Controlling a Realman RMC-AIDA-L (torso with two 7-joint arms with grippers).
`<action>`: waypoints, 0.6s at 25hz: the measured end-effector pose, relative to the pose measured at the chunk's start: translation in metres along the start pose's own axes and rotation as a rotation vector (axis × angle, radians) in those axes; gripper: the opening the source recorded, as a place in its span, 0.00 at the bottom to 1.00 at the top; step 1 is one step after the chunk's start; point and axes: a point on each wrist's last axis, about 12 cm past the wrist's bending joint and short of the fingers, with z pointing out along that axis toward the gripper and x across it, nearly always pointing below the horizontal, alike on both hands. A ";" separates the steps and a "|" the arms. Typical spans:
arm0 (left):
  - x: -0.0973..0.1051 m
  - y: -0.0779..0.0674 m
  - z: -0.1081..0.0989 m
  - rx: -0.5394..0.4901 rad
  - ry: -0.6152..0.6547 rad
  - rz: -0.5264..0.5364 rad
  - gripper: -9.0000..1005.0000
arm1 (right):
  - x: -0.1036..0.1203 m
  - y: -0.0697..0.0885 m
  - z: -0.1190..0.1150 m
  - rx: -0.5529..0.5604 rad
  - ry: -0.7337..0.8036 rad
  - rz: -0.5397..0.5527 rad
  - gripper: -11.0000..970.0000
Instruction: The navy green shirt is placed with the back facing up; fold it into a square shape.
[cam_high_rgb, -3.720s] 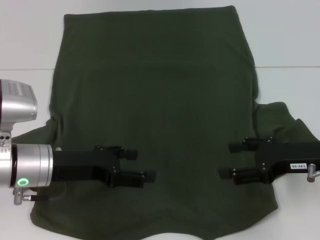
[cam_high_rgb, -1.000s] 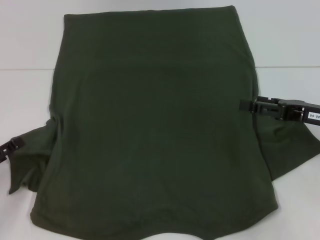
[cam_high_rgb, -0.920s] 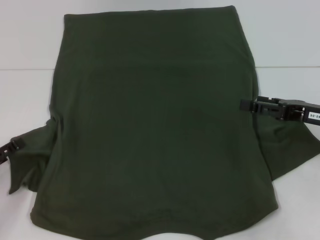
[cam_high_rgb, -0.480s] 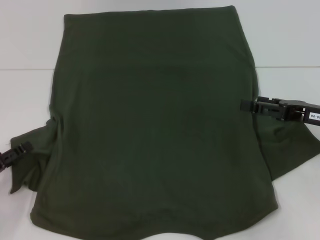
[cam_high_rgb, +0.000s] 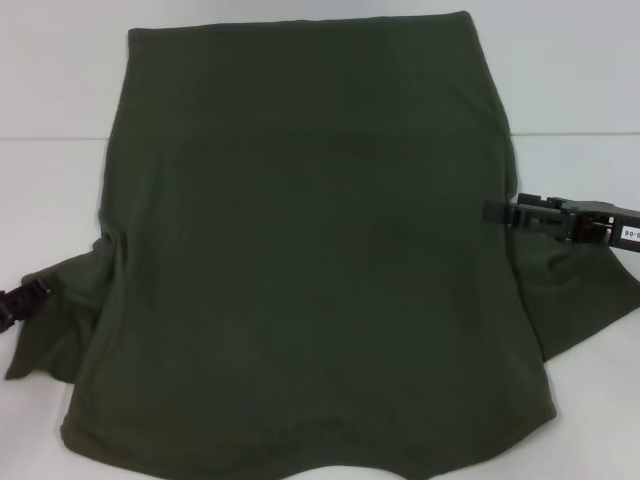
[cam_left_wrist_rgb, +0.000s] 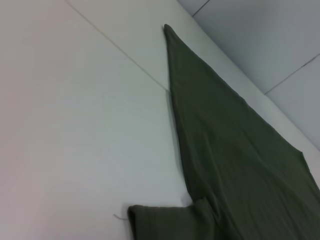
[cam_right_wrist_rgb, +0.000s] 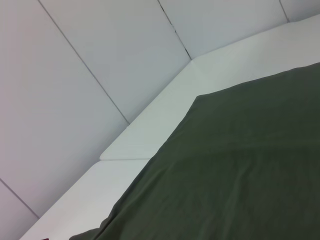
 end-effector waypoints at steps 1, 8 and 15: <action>-0.001 -0.001 0.001 0.000 0.001 0.004 0.88 | 0.000 0.000 0.000 0.001 -0.001 0.000 0.94; -0.001 -0.002 0.005 -0.013 0.017 0.019 0.61 | 0.000 -0.002 -0.004 0.007 -0.013 0.007 0.94; -0.001 -0.001 0.004 -0.019 0.021 0.029 0.30 | 0.000 -0.003 -0.006 0.010 -0.017 0.010 0.94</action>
